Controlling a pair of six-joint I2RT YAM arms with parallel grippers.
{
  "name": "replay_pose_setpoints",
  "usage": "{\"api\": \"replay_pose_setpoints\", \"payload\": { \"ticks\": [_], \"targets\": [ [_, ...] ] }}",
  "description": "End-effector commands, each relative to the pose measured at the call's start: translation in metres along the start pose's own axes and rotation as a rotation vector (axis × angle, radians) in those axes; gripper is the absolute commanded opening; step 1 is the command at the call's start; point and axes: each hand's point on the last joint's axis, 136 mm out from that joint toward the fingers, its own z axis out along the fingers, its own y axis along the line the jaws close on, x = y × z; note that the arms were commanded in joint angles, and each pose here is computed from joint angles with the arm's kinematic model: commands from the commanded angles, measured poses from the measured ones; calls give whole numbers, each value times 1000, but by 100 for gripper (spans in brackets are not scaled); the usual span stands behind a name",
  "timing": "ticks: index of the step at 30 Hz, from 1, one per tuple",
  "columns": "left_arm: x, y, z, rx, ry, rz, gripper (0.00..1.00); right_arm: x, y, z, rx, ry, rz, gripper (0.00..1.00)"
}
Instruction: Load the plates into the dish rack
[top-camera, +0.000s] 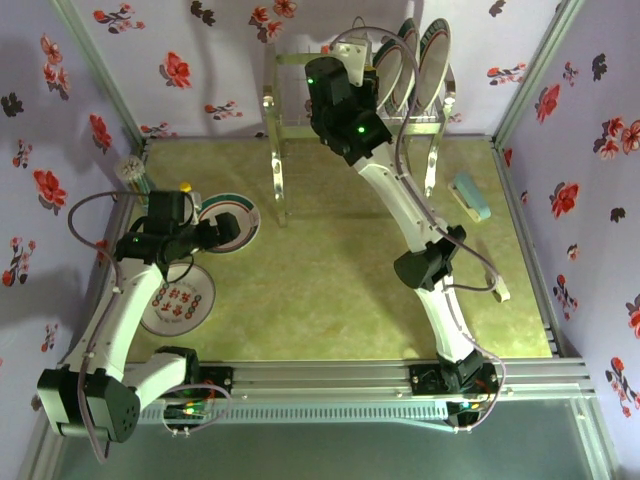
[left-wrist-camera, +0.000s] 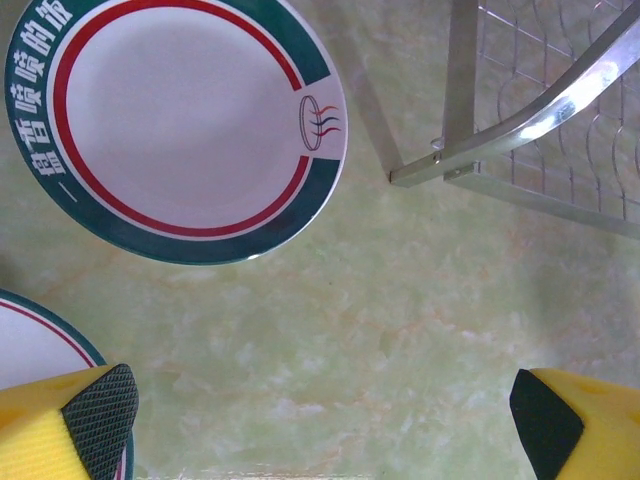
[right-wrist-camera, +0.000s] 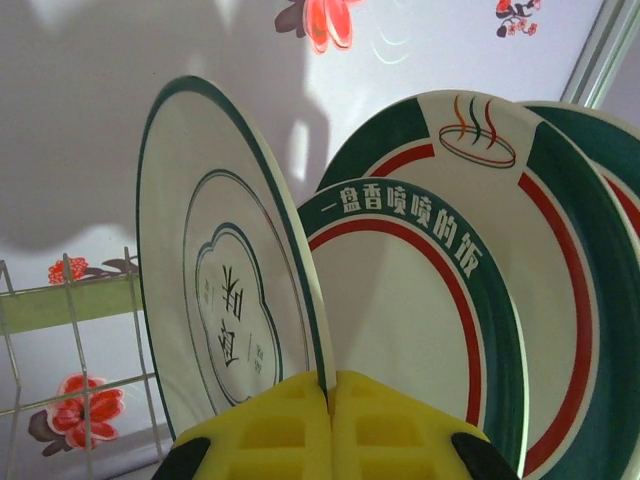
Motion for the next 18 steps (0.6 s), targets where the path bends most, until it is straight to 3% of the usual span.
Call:
{"api": "replay_pose_setpoints", "payload": {
  "ticks": [1, 9, 18],
  "targets": [
    [5, 7, 0, -15, 10, 11, 100, -4, 1, -3, -10, -4, 58, 0],
    [9, 10, 0, -19, 14, 6, 100, 2, 11, -11, -26, 3, 33, 0],
    [13, 11, 0, -16, 15, -2, 100, 3, 13, -27, -34, 10, 6, 9]
  ]
}}
